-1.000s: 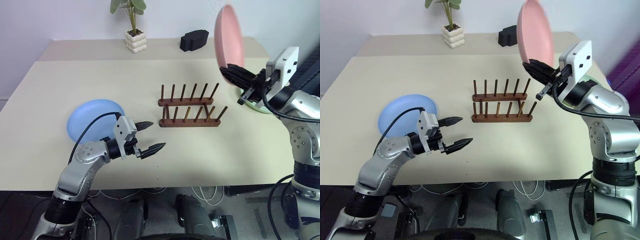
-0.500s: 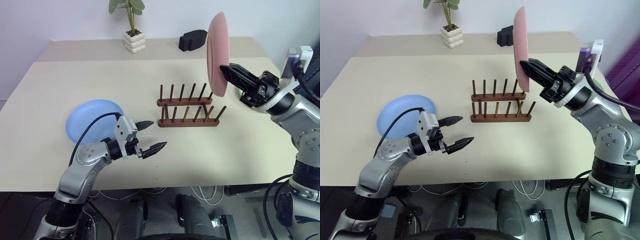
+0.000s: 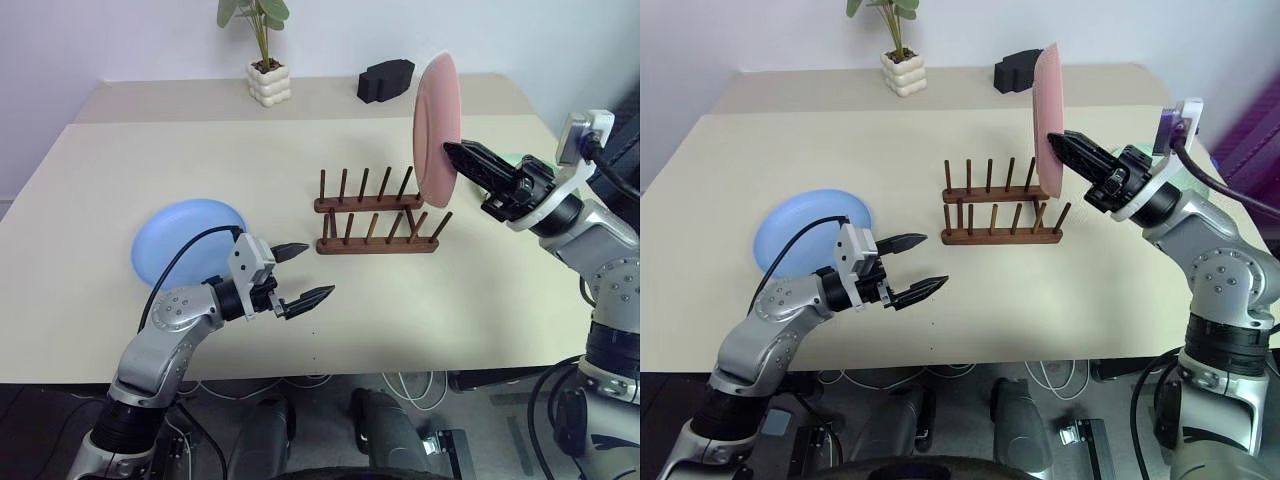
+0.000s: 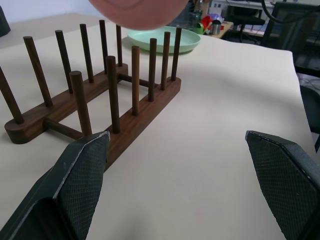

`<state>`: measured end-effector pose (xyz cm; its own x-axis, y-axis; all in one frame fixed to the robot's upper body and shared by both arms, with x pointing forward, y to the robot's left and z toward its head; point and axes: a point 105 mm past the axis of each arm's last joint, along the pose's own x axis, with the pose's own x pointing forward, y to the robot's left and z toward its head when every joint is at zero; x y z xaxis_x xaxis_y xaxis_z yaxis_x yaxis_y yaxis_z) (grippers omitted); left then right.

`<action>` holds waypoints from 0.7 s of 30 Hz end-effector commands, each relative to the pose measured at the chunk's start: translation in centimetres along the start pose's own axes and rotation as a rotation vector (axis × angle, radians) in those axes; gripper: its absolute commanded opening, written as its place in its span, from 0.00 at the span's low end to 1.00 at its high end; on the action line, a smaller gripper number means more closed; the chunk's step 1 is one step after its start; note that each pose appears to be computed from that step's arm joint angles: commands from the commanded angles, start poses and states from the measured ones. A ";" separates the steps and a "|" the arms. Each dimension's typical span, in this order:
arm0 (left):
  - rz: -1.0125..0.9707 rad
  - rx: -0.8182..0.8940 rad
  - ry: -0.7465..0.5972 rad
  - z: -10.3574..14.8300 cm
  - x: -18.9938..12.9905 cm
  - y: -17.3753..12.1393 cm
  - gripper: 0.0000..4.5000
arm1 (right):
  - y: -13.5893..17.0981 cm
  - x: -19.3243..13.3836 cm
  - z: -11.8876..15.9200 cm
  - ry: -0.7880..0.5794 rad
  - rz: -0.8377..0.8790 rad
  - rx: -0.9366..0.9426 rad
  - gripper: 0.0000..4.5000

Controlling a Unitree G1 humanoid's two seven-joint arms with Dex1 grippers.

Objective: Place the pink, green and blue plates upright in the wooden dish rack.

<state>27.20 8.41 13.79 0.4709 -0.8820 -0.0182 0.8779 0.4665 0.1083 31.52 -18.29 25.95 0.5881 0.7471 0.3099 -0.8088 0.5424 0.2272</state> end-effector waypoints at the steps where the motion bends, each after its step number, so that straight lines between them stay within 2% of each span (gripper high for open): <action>1: -0.009 0.035 -0.041 1.1 0.0 -0.3 1.00 | 0.3 -0.6 2.1 -0.063 0.030 -0.008 0.01; 19: -0.002 0.042 -0.053 1.2 -0.1 -0.2 1.00 | -1.7 -2.2 1.3 -0.060 -0.003 0.105 0.01; 21: -0.002 0.042 -0.053 1.2 -0.1 -0.2 1.00 | -1.8 -2.2 1.3 -0.062 -0.007 0.109 0.13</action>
<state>27.17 8.39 13.99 0.4702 -0.8826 -0.0040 0.8764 0.4664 0.1198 32.08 -20.52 24.69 0.5982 0.7323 0.3255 -0.7935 0.4846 0.3681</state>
